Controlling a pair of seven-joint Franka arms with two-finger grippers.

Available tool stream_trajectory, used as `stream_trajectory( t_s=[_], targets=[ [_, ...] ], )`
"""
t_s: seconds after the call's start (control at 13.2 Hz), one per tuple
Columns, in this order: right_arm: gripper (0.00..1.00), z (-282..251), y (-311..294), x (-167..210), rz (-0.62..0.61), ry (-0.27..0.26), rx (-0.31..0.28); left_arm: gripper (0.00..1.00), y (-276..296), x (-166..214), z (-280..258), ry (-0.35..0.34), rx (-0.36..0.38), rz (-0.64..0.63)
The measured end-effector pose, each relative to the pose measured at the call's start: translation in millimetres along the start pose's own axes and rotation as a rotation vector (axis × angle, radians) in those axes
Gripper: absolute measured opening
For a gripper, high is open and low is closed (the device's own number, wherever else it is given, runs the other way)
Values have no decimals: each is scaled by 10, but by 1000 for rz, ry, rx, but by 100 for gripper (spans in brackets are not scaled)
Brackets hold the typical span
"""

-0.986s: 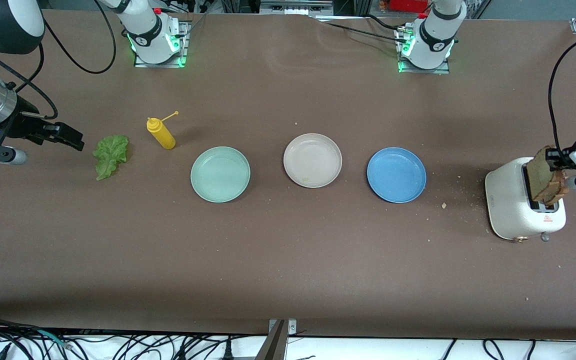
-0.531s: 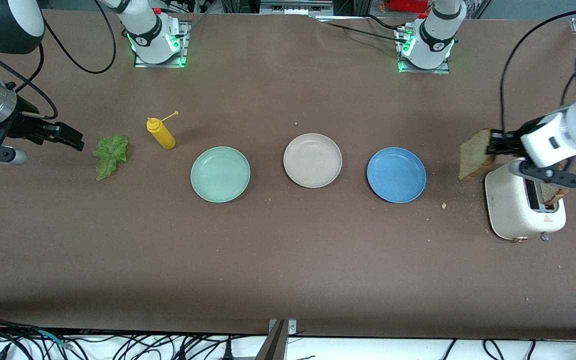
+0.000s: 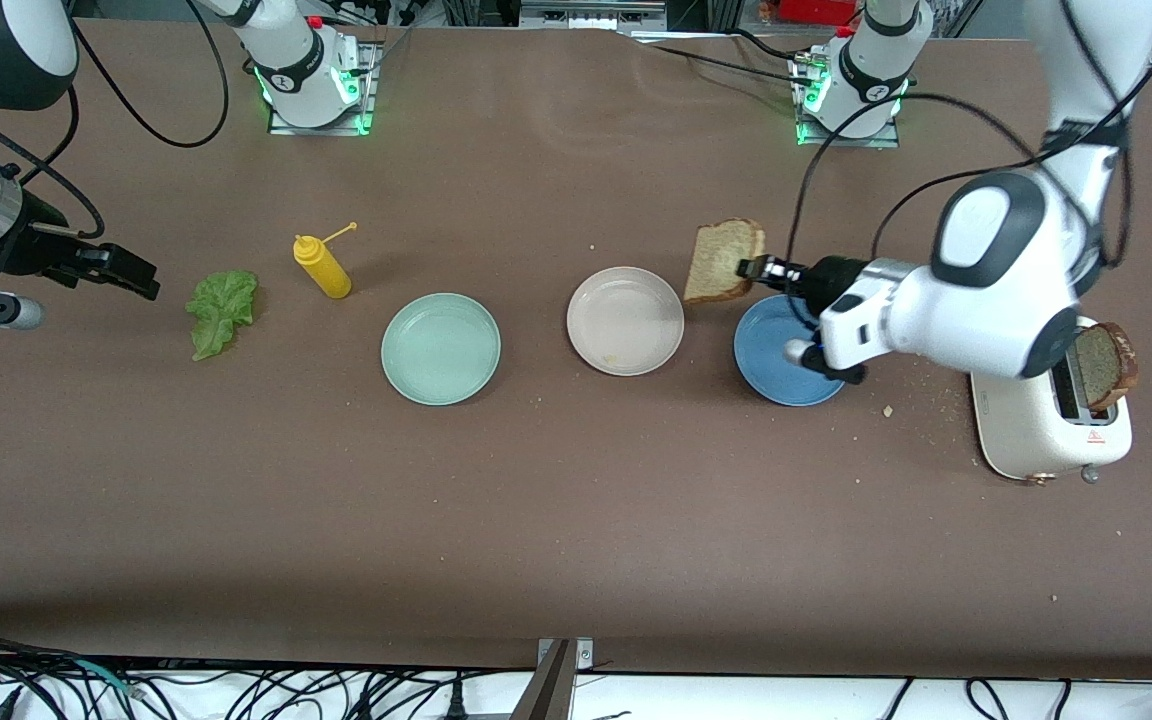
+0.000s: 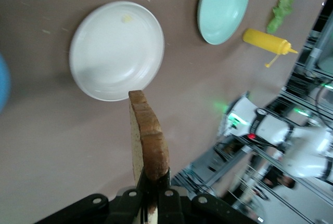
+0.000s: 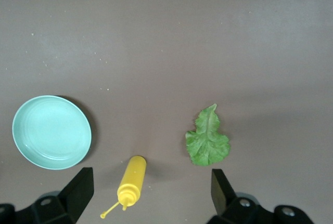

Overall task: Make sandwich in beige plate with both arms
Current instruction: 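Lift the bread with the left gripper and carry it over the beige plate, then lay the bread on the beige plate while the right gripper reaches the bottle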

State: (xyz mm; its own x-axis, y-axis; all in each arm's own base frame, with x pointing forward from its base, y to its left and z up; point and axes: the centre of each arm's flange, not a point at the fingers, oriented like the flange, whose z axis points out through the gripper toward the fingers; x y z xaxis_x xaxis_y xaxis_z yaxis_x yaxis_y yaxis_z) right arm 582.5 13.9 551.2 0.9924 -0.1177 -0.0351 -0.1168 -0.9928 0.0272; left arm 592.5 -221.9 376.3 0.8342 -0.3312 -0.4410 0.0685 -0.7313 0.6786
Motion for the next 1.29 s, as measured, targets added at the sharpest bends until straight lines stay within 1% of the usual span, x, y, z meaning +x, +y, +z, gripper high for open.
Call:
stream_trajectory(
  t_s=[0.08,0.23,0.38,0.46,0.53,0.68,0.83,0.91,1.06,1.21,1.29],
  targets=[
    [100,1,29,4,-13,0,0,8,-52,162,216,-12,-31,4],
    [100,4,69,9,-62,-1,0,8,-102,438,686,-21,-43,41],
    [100,27,118,11,-148,-6,0,8,-115,610,1107,-36,-39,61],
    [100,67,136,7,-201,-14,7,8,-140,656,1253,-49,-38,91],
    [100,132,129,-5,-268,-27,34,8,-194,691,1354,-63,-43,144],
    [100,315,179,-34,-426,-48,150,8,-367,774,1481,-74,-58,232],
    [100,508,398,-59,-610,-39,259,8,-550,891,1584,-49,-63,282],
    [100,624,512,-82,-702,-23,320,8,-626,945,1643,-37,-74,296],
    [100,880,699,-152,-874,29,443,8,-737,1027,1770,-18,-121,323],
    [100,1143,794,-245,-1037,106,560,24,-797,1070,1817,-6,-128,342],
    [100,1277,785,-297,-1104,148,617,35,-793,1084,1789,3,-127,347]
  ],
)
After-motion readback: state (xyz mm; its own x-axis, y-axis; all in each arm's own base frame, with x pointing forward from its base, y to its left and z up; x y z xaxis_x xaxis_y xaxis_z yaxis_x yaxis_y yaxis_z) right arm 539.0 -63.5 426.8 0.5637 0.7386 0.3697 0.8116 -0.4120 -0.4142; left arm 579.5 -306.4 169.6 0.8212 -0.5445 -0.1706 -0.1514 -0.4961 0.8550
